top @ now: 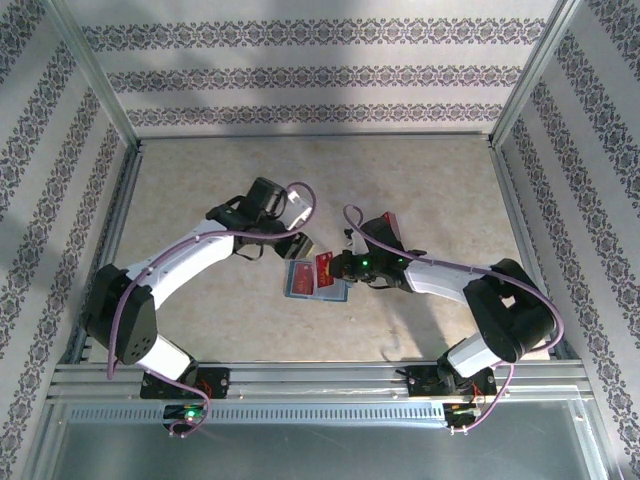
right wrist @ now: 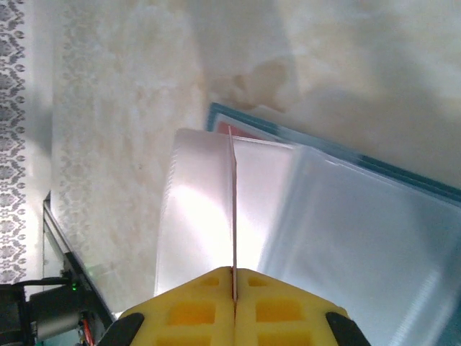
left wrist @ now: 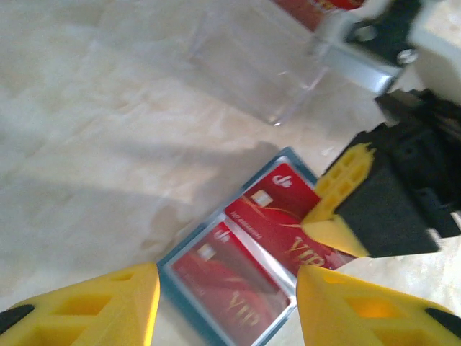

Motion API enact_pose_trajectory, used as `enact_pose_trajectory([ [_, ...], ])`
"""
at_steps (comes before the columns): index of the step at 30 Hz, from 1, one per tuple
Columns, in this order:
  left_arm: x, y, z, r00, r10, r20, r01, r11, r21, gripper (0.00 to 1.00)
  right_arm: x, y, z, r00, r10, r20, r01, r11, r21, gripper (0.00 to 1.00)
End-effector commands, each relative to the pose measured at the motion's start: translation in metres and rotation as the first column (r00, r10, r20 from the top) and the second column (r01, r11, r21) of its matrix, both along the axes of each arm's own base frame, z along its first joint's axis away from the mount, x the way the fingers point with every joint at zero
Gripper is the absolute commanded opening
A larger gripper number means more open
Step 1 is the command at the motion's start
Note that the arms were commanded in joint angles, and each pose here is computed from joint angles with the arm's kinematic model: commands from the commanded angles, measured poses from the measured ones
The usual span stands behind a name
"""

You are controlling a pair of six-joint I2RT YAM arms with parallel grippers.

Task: Put the credit cards into the card holder

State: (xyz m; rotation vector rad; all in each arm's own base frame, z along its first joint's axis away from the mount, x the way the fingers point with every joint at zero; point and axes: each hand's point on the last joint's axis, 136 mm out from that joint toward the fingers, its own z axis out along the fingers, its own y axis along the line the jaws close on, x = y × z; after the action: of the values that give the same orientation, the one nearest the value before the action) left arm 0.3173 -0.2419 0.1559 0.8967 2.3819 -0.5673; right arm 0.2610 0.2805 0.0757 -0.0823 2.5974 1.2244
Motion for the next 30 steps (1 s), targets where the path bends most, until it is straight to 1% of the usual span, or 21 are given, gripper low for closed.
enact_pose_trajectory([
  [1,-0.014,0.024,-0.006,0.998,-0.006,-0.059,0.011,0.997,0.081,0.52,0.006,0.014,0.005,1.000,0.013,0.015,-0.013,1.000,0.010,0.00],
  [2,-0.018,0.027,-0.011,0.998,-0.011,-0.069,0.018,0.996,0.091,0.52,0.008,0.016,0.005,1.000,0.016,0.019,-0.016,1.000,0.007,0.00],
  [4,-0.024,0.030,-0.018,0.998,-0.021,-0.067,0.026,0.997,0.077,0.52,0.009,0.021,-0.001,1.000,0.022,0.011,-0.022,1.000,-0.007,0.00],
  [7,-0.027,0.032,-0.029,0.996,-0.004,-0.094,0.010,0.998,0.061,0.48,0.011,0.024,-0.014,1.000,0.017,-0.009,-0.017,1.000,-0.024,0.00],
  [10,-0.026,0.031,-0.040,0.994,-0.009,-0.106,0.015,0.998,0.058,0.38,0.013,0.026,-0.026,0.999,0.008,-0.032,-0.009,0.999,-0.031,0.00],
  [13,-0.027,0.028,-0.051,0.988,-0.005,-0.152,0.013,0.998,0.057,0.24,0.011,0.025,-0.023,0.999,0.002,-0.032,-0.003,1.000,-0.031,0.00],
  [15,-0.028,0.026,-0.058,0.982,0.006,-0.187,0.003,0.999,0.048,0.13,0.010,0.021,-0.012,1.000,-0.008,-0.014,0.008,1.000,-0.019,0.00],
  [19,-0.031,0.019,-0.073,0.965,0.029,-0.259,-0.025,1.000,0.019,0.03,0.003,0.009,-0.002,1.000,-0.019,-0.019,0.019,1.000,-0.015,0.00],
  [23,-0.034,0.015,-0.086,0.948,0.024,-0.316,-0.017,1.000,0.024,0.01,-0.006,-0.006,-0.008,0.997,-0.059,-0.051,0.059,0.998,0.000,0.00],
  [25,-0.034,0.012,-0.092,0.944,0.022,-0.329,-0.014,1.000,0.027,0.01,-0.010,-0.010,-0.013,0.995,-0.066,-0.073,0.068,0.997,0.026,0.00],
  [30,-0.033,0.007,-0.103,0.935,0.025,-0.354,-0.011,0.999,0.041,0.01,-0.015,-0.013,-0.021,0.992,-0.073,-0.105,0.077,0.997,0.031,0.00],
])
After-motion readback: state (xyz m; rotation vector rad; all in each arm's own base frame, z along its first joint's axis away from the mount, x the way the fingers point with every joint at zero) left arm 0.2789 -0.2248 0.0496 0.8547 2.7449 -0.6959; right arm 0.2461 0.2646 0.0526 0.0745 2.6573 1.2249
